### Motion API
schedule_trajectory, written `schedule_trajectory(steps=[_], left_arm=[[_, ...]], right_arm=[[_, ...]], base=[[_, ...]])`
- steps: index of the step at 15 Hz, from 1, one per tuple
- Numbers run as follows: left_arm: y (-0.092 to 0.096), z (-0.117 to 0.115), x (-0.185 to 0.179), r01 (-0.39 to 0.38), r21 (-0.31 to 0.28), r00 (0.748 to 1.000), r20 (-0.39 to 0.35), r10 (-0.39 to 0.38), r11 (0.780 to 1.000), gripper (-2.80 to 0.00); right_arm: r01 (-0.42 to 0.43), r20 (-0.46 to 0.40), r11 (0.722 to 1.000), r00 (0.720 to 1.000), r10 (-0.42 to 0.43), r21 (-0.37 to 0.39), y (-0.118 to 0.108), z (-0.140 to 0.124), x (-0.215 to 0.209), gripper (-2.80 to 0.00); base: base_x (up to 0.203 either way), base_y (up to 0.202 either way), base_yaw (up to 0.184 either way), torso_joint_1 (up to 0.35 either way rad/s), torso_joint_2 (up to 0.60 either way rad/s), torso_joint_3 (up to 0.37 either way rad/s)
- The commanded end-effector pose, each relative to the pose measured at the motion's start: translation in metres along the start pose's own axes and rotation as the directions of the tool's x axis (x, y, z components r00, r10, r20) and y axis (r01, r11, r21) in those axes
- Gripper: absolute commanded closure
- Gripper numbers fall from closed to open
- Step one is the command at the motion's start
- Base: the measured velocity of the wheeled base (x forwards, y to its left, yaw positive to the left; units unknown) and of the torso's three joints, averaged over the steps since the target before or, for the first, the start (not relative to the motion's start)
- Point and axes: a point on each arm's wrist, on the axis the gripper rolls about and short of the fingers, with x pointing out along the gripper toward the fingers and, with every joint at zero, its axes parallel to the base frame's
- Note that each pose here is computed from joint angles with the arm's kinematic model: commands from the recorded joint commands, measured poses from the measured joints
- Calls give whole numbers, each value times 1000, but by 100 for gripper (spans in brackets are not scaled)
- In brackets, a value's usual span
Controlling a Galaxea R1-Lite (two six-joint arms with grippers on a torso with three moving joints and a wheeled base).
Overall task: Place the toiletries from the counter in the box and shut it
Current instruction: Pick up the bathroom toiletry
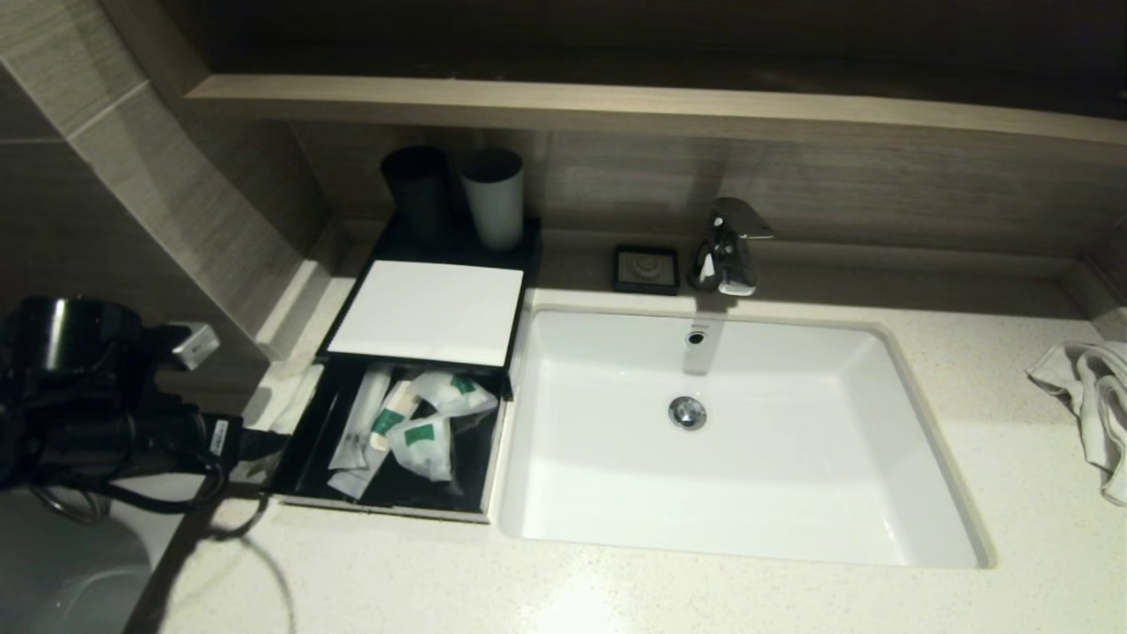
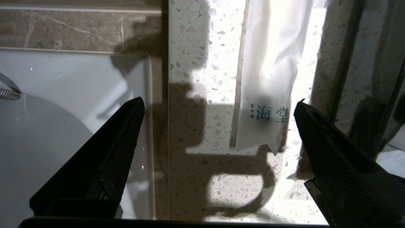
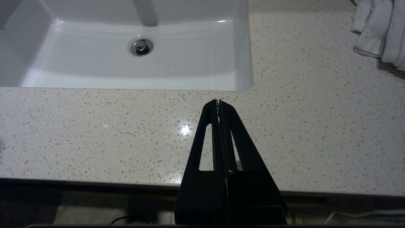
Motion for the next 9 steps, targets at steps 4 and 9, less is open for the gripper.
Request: schedule_trajectory(steps=[4, 9], left_arm=[[1, -1, 5, 4, 11, 1000, -13, -4, 1000, -280], [2, 1, 8, 2, 12, 1000, -6, -2, 1000, -280]], right_arm=[[0, -1, 1000, 1000, 0, 1, 0, 0, 0, 0], [0, 0, 1000, 1000, 0, 1, 0, 0, 0, 0]], base=[[0, 0, 0, 0, 0, 0], [0, 0, 0, 0, 0, 0]])
